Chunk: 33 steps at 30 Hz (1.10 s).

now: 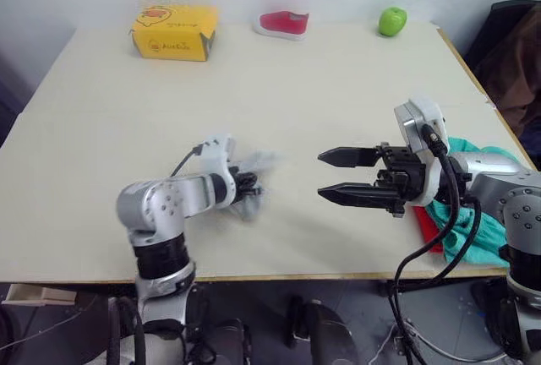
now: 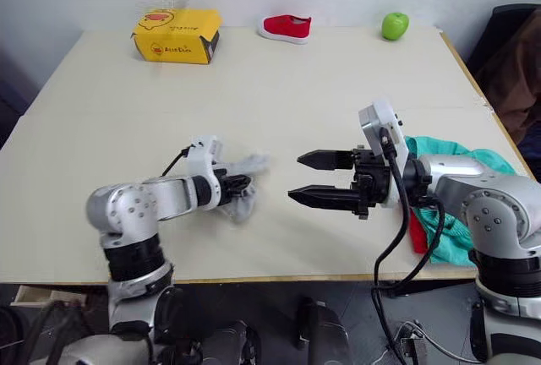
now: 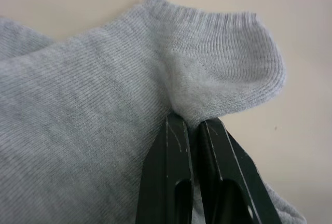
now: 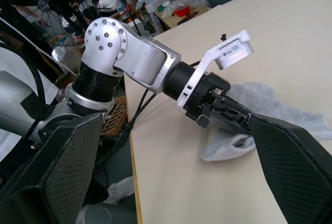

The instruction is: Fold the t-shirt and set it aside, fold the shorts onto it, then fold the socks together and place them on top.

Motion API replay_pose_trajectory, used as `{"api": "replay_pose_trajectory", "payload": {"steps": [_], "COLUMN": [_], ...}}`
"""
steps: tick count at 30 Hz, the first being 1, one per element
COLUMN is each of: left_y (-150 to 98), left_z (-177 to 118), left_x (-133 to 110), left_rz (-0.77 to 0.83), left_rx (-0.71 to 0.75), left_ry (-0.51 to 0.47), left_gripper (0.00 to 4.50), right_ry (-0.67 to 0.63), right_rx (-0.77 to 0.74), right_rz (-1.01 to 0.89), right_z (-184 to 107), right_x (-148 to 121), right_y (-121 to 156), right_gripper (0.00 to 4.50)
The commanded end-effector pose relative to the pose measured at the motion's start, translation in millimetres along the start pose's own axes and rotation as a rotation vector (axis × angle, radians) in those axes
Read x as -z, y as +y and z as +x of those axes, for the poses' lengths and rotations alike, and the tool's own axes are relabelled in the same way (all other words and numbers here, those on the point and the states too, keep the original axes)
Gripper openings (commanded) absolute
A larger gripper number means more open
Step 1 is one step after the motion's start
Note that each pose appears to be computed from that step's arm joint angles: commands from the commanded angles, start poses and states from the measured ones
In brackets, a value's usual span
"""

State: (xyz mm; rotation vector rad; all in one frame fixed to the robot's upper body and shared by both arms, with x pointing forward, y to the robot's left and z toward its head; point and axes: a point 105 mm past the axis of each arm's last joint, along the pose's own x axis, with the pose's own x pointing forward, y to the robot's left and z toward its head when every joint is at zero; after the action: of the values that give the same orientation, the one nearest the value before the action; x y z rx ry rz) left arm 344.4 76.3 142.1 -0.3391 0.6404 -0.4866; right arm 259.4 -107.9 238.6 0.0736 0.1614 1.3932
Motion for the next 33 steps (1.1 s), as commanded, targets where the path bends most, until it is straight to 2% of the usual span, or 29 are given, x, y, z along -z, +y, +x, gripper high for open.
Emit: {"api": "replay_pose_trajectory", "payload": {"steps": [1,7,12,16,19,21,27,30,33], "left_y": [-10,-11,9,19,36,54,71,71,77], "left_z": [4,-3,-40,-85,-100,-103,-92,-77,-56], "left_x": [-12,-13,-14,-9,-8,-5,9,4,1], "left_rz": [-0.031,-0.046,0.112,0.364,0.585,0.747,1.032,1.044,1.097], "left_rx": [0.016,0.080,0.163,0.227,0.244,0.226,0.265,0.250,0.194], "left_ry": [-0.023,-0.042,-0.021,0.051,0.021,0.043,0.116,0.081,0.068], "left_gripper": [0.29,2.08,3.60,3.60,3.60,3.60,3.60,3.60,3.60], "right_ry": [-0.019,-0.011,0.020,0.075,0.131,0.166,0.309,0.420,0.438], "right_rx": [0.007,0.045,0.136,0.190,0.231,0.252,0.237,0.245,0.243], "right_rz": [-0.063,-0.069,-0.090,-0.132,-0.216,-0.286,-0.567,-0.787,-0.888], "right_z": [-1,-3,-8,-10,-6,-2,19,26,40], "right_x": [-9,-5,3,14,23,28,42,54,63], "right_y": [5,3,-10,-22,-33,-41,-70,-94,-111], "right_gripper": [4.50,4.50,4.50,4.50,4.50,4.50,4.50,4.50,4.50]}}
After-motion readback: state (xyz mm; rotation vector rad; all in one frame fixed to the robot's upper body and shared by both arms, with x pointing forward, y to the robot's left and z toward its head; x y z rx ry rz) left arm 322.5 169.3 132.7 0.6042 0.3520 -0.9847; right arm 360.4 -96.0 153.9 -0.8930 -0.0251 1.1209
